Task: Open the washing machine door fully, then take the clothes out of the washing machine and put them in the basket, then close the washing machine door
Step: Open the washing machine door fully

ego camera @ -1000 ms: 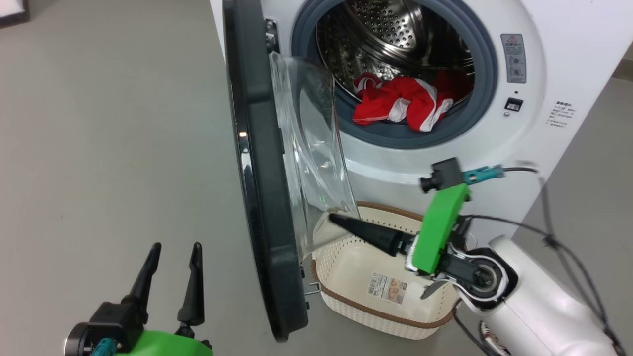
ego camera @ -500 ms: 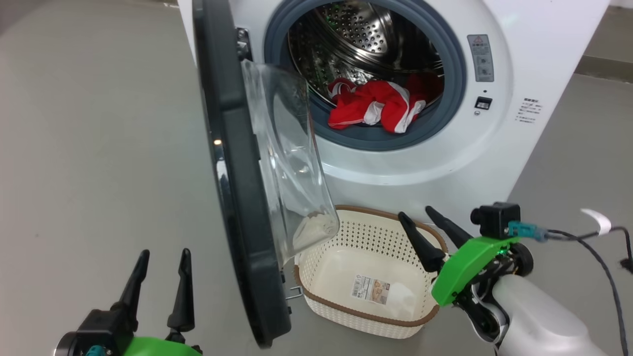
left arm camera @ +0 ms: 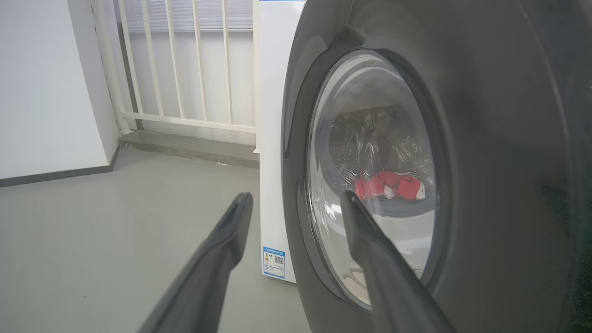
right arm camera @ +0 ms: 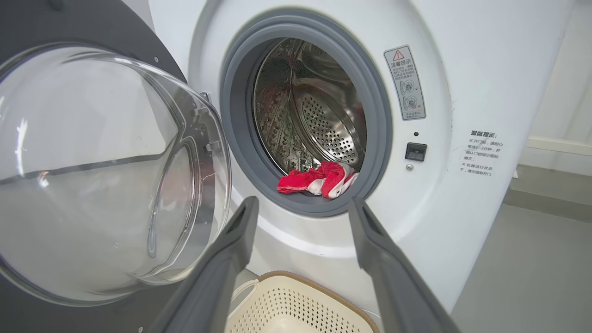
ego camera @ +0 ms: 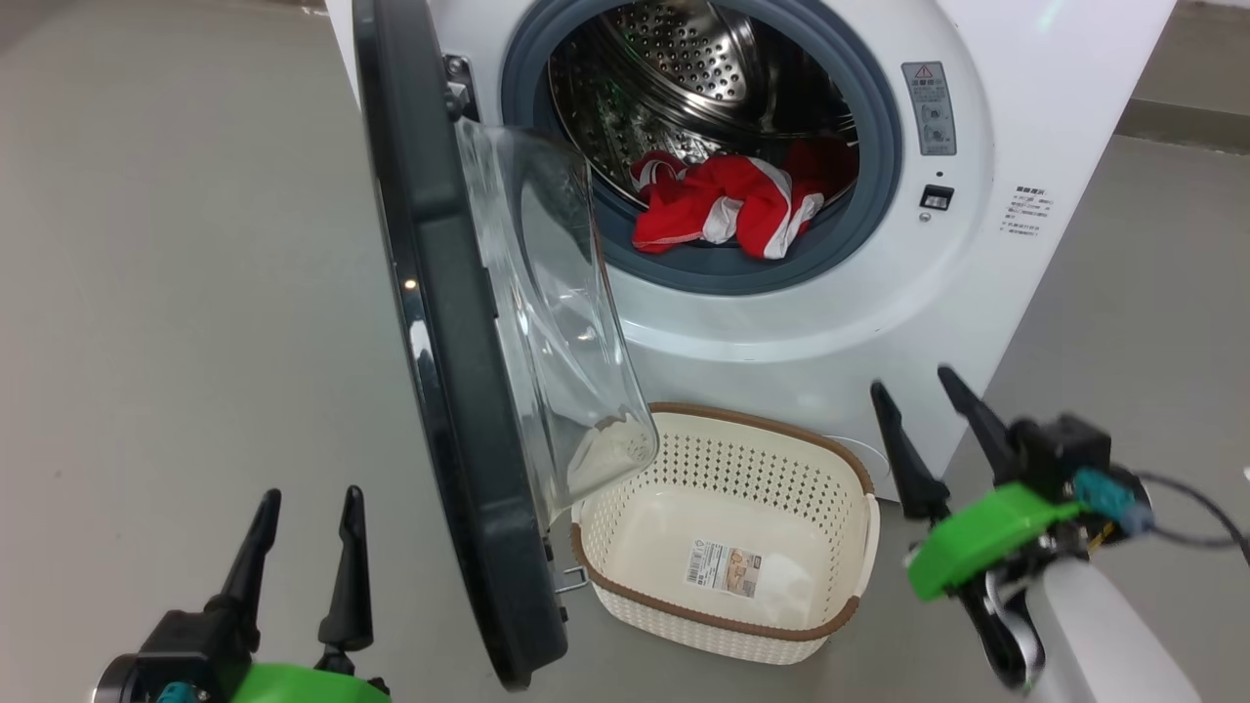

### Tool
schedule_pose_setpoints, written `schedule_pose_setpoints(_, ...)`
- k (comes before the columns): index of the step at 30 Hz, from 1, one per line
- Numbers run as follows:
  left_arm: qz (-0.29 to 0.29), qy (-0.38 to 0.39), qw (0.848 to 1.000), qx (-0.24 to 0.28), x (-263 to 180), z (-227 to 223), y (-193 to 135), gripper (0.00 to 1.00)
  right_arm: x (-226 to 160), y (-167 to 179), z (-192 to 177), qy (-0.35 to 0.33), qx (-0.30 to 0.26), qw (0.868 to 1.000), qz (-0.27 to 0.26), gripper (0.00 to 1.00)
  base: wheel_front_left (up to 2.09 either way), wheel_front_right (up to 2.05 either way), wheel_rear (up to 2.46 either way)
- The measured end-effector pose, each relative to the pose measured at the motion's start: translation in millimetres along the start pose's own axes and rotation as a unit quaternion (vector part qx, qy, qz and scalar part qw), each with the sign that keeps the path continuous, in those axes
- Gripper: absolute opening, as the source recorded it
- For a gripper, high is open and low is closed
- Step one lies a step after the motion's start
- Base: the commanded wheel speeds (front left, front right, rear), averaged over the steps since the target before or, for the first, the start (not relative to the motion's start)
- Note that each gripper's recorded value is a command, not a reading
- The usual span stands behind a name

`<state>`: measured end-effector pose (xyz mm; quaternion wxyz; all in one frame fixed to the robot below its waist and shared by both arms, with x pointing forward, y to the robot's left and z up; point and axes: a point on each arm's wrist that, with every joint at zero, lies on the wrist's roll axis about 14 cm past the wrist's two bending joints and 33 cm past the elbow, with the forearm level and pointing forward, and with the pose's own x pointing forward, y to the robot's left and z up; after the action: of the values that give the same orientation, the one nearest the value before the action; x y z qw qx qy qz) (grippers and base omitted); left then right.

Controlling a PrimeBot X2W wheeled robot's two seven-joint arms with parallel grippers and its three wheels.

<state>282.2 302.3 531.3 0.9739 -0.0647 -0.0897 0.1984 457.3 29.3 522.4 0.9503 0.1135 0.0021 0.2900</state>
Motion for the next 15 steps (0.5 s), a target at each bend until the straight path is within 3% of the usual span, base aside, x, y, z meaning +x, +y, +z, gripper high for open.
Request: schedule_pose_setpoints(15,0.008,-0.001,1.0,0.002,-2.6,0.2,2.4,1.0,-52.6,-20.1,-9.2,-0.016,-0.005,0.999,-0.05,1.0,0.0,0.0,0.0)
